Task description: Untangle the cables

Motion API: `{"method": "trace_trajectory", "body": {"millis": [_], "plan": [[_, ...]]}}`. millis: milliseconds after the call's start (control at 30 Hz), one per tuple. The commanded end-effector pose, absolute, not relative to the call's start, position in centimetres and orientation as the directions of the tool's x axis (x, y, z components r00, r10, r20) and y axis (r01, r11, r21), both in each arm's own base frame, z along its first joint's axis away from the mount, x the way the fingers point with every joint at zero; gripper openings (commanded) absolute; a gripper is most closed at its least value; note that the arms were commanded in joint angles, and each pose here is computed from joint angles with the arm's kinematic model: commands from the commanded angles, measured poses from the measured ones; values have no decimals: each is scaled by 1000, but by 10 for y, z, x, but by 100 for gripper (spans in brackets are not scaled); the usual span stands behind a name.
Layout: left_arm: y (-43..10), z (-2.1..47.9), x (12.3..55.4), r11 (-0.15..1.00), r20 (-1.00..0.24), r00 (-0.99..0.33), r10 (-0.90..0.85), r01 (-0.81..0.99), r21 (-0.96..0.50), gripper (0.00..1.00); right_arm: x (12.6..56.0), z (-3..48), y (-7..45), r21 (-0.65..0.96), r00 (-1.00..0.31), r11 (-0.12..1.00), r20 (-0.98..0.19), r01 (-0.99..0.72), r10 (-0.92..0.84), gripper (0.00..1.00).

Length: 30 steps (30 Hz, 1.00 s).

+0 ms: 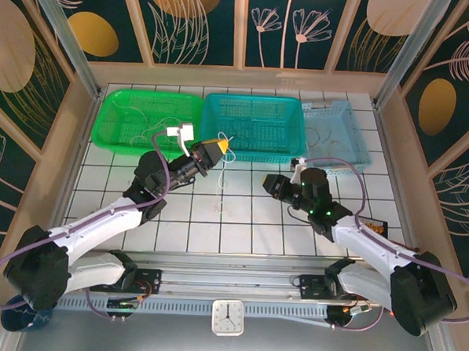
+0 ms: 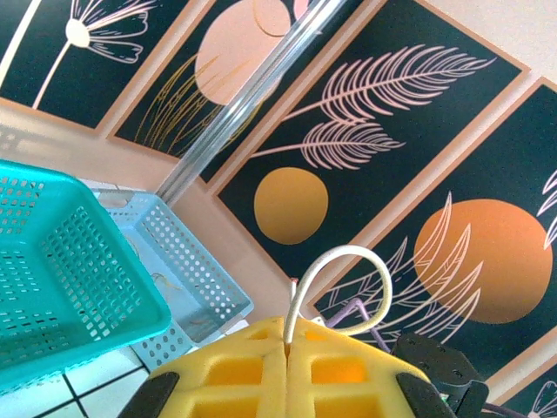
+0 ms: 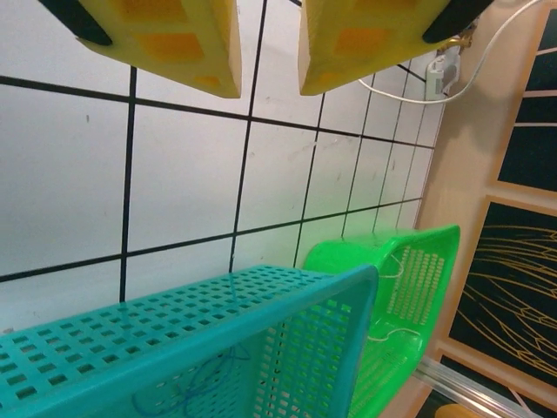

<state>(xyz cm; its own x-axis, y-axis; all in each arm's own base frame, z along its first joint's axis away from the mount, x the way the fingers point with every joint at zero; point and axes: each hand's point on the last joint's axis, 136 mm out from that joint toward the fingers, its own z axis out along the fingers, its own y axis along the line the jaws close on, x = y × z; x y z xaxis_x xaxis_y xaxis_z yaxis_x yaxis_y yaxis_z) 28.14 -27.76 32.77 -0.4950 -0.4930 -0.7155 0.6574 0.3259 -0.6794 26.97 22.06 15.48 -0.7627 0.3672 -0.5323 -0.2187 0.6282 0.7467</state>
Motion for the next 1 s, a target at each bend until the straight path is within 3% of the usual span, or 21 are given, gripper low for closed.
{"method": "trace_trajectory", "body": {"millis": [0, 167, 967], "plan": [[-279, 352, 277, 312, -739, -454, -498, 701, -641, 0, 266, 169, 228, 757, -749, 581, -564, -299, 349, 39], [-282, 359, 278, 299, -739, -456, -496, 710, -638, 0, 261, 169, 240, 766, -767, 535, -566, -355, 301, 52], [-285, 374, 283, 312, -758, -422, -498, 728, -611, 0, 236, 151, 306, 793, -832, 431, -533, -430, 152, 60]]}}
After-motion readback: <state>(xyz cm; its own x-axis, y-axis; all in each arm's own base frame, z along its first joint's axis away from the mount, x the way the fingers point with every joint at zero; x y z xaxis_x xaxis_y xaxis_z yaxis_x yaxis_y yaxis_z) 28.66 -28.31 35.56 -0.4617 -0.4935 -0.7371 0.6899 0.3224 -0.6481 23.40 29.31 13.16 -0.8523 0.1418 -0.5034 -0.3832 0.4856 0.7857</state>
